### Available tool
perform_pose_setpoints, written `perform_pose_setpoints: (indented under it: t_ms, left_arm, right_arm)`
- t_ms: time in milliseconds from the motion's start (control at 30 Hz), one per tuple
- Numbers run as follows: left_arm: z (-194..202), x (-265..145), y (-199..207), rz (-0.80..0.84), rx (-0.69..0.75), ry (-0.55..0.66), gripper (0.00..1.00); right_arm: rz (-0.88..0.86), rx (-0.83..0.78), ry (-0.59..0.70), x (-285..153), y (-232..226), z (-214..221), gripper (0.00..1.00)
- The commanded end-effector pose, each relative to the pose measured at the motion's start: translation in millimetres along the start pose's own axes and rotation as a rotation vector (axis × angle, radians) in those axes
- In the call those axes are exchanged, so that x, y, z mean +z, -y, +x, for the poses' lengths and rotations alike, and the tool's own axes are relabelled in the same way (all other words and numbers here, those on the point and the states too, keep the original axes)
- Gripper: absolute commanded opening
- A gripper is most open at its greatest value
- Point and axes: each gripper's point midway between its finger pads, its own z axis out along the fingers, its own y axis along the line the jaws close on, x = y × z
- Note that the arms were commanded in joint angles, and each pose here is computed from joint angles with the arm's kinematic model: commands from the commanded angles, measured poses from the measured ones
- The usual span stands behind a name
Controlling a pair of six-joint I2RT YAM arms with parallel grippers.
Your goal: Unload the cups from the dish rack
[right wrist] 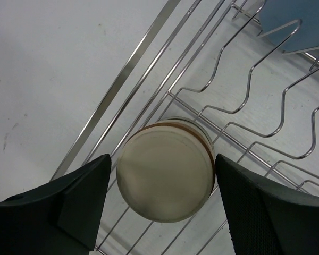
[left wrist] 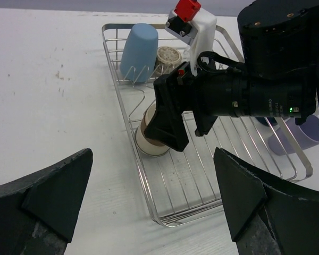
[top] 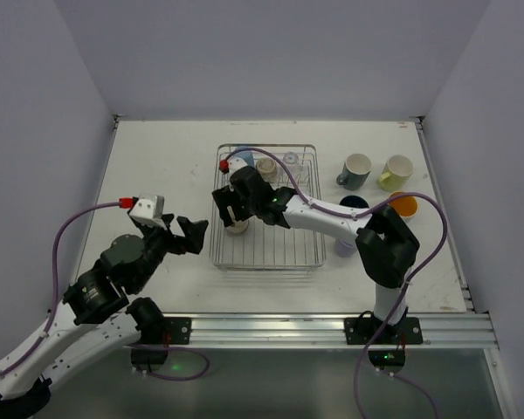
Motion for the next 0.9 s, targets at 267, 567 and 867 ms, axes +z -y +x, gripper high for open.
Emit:
perform_pose_setpoints:
  t_ms: [267, 567, 867]
  left_arm:
    - [-10, 8, 20, 0.075, -0.027, 0.028, 1.0]
    - [-4, 19, 67, 0.268, -0.136, -0.008, 1.0]
    - [-2, 25, 110, 0.451, -0.274, -0.024, 0.99]
  right_arm:
    - [0.016, 0.1, 0.219, -52, 0, -56, 0.4]
    - [-0.087, 0.223, 0.447, -144, 3, -82, 0.38]
    - [-0.446, 0.388, 0.647, -233, -11, -92, 0.35]
